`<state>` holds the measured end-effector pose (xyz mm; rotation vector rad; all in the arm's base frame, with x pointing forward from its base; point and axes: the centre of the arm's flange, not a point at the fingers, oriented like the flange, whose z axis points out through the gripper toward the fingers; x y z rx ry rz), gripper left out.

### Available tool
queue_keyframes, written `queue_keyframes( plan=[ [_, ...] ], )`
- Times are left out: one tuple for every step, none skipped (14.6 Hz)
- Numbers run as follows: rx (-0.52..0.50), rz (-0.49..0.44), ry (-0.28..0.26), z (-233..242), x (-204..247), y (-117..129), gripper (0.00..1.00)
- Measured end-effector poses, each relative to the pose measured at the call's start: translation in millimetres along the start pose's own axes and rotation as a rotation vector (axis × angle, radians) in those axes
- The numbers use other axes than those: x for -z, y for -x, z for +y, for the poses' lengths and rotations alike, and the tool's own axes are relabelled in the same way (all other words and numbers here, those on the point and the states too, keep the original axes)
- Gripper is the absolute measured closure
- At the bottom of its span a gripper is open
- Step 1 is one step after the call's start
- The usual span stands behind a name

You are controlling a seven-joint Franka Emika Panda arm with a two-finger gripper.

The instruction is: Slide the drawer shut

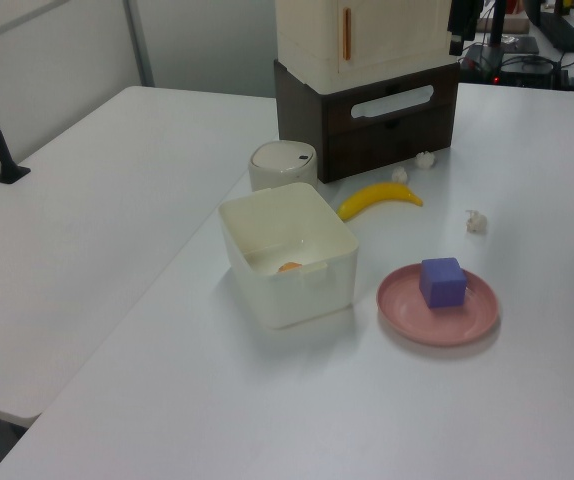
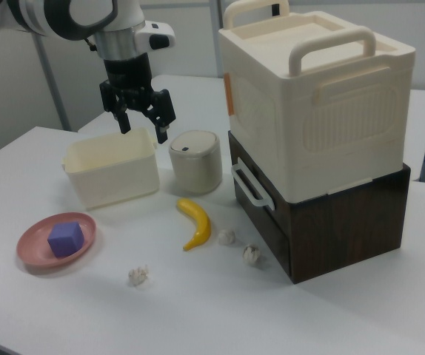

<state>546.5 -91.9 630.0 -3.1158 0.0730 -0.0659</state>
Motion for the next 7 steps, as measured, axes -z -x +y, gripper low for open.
queue_keyframes(
  plan=[
    [-0.001,0.000,0.000,0.0,-0.1,-0.1,0.00],
    [-0.001,0.003,0.000,0.0,0.0,-0.6,0.00],
    [-0.001,0.017,0.002,0.2,0.5,-2.5,0.00],
    [-0.001,0.021,0.003,0.3,0.4,-3.5,0.00],
    [-0.001,0.024,0.003,0.2,0.1,-4.2,0.00],
    [-0.001,0.024,0.002,-0.1,-0.1,-4.3,0.00],
    [-0.003,0.023,0.002,-0.7,-0.4,-4.5,0.00]
  ],
)
